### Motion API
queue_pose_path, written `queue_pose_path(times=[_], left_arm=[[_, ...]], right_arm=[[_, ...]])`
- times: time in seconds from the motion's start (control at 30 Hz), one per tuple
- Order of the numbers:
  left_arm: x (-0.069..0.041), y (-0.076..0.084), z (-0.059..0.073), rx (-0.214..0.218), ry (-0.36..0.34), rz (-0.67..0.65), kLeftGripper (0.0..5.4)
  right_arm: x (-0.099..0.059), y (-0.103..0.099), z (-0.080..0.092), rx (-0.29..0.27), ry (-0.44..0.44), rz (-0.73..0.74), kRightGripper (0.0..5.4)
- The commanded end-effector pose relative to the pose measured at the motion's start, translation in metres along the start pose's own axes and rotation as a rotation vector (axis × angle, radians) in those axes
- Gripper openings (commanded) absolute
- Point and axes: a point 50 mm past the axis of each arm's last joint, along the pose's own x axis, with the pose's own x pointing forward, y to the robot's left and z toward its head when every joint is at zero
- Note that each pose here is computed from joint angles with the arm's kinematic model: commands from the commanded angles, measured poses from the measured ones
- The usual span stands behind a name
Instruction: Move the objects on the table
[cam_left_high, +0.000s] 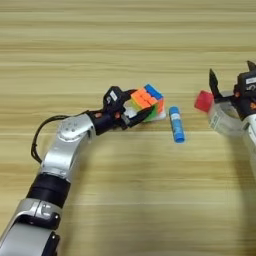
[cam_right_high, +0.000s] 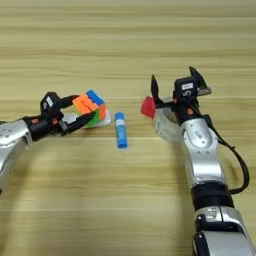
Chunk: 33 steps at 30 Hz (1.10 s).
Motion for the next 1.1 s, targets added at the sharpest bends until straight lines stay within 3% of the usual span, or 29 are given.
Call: queue_pose_path(times=[0.03, 0.47, 0.73, 1.1], left_arm=[[0.002, 0.012, 0.006, -0.030, -0.016, 0.051, 3.26], [-0.011, 0.044, 0.013, -0.042, -0.044, 0.208, 3.26], [-0.011, 0.045, 0.013, -0.044, -0.049, 0.217, 3.26], [-0.008, 0.037, 0.013, -0.045, -0.053, 0.198, 3.26]], right_arm=[[-0.002, 0.007, 0.001, -0.022, -0.001, 0.058, 5.40], [-0.011, 0.031, -0.001, -0.048, 0.023, 0.240, 5.40], [-0.019, 0.056, -0.003, -0.038, 0.044, 0.401, 5.40], [-0.025, 0.084, 0.001, 0.030, 0.038, 0.523, 5.40]])
